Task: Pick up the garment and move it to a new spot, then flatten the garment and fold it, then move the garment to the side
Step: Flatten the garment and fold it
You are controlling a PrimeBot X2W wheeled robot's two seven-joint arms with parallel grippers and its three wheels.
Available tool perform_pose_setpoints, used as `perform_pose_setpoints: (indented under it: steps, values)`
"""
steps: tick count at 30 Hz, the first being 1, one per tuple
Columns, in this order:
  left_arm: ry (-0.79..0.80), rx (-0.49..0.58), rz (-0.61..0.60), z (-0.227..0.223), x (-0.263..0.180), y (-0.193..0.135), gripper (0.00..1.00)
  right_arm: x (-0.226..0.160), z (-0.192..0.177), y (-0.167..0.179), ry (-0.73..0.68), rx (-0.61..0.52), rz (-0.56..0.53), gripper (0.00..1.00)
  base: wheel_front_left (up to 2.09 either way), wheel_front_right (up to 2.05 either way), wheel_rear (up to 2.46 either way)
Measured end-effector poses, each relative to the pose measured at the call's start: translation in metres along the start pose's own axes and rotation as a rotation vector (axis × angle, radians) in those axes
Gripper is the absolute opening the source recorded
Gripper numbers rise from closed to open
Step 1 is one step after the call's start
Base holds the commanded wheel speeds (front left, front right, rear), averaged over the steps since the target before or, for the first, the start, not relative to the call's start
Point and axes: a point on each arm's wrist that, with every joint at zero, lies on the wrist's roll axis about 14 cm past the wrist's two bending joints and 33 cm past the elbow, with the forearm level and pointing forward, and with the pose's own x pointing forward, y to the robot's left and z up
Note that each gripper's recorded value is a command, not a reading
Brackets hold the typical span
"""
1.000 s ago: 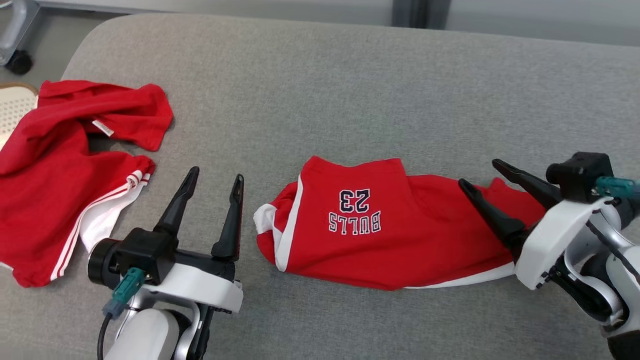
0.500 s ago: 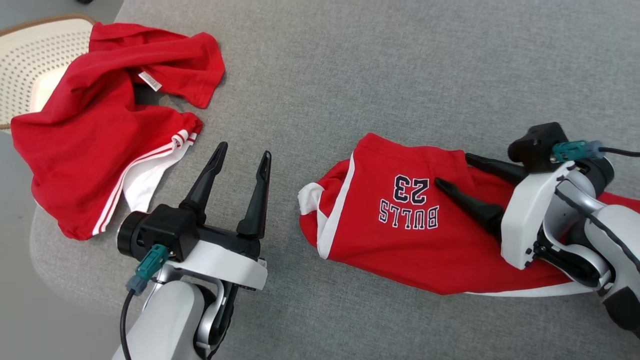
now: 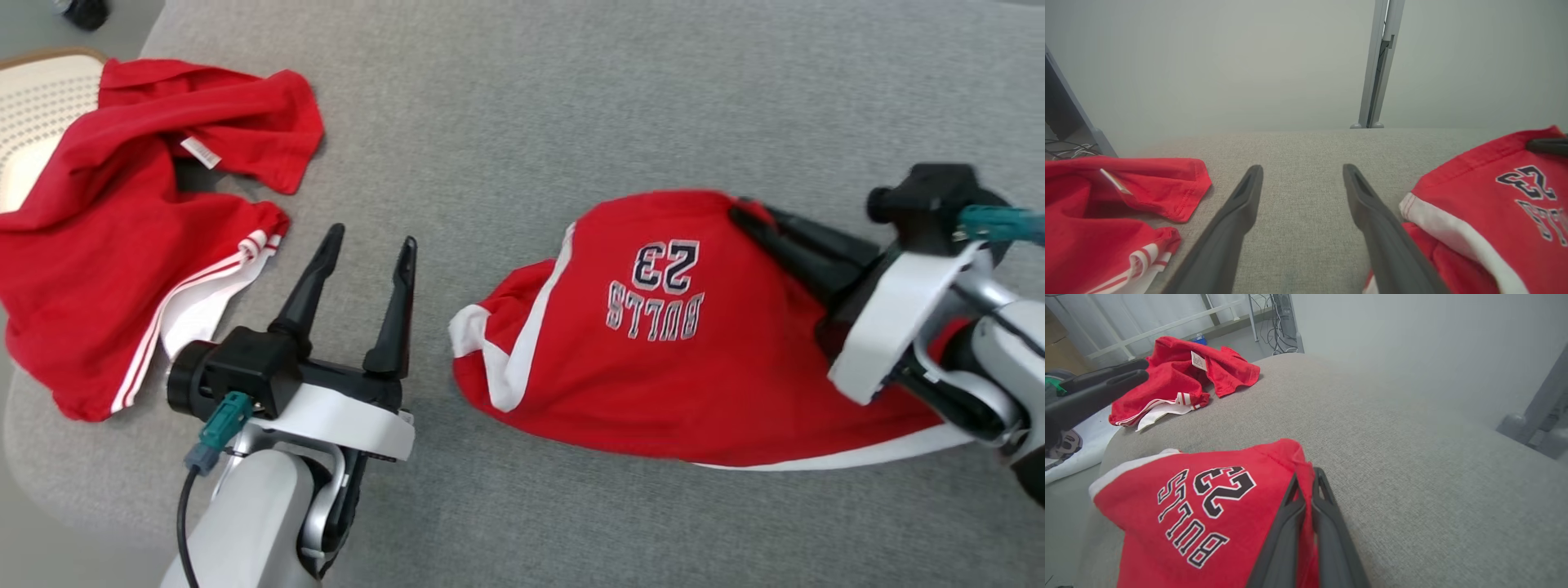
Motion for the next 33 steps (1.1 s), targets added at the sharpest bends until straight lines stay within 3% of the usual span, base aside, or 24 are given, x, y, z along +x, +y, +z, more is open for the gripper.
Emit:
perform_pose_setpoints:
  steps: [7,12,16,18,21,30,31,32,33]
  values:
    - [-0.037,0.013,-0.039,0.011,0.009,-0.010,1.00,-0.054,0.044,-0.035,-0.160,-0.152,-0.159,0.00,0.00,0.00,0.00]
    - [-0.035,0.014,-0.081,0.013,0.013,-0.022,1.00,-0.098,0.044,-0.028,-0.200,-0.235,-0.228,0.00,0.00,0.00,0.00]
    - [-0.036,0.020,-0.106,0.015,0.016,-0.030,1.00,-0.127,0.022,-0.008,-0.169,-0.313,-0.253,0.00,0.00,0.00,0.00]
    - [-0.034,0.014,-0.132,0.016,0.017,-0.040,1.00,-0.145,-0.016,0.008,-0.104,-0.255,-0.283,0.00,0.00,0.00,0.00]
    - [-0.043,0.017,-0.150,0.021,0.018,-0.046,1.00,-0.163,-0.045,0.012,-0.074,-0.164,-0.357,0.00,0.00,0.00,0.00]
    - [-0.035,0.011,-0.196,0.025,0.015,-0.064,1.00,-0.189,-0.096,0.011,-0.114,0.168,-0.582,0.00,0.00,0.00,0.00]
    - [-0.037,0.015,-0.198,0.027,0.015,-0.064,1.00,-0.189,-0.101,0.012,-0.120,0.207,-0.602,0.04,0.00,0.00,0.00]
    - [-0.042,0.018,-0.201,0.028,0.015,-0.064,1.00,-0.191,-0.105,0.010,-0.147,0.282,-0.642,0.45,0.00,0.00,0.00]
    - [-0.046,0.018,-0.202,0.030,0.015,-0.065,1.00,-0.192,-0.109,0.011,-0.164,0.334,-0.665,1.00,0.00,0.00,0.00]
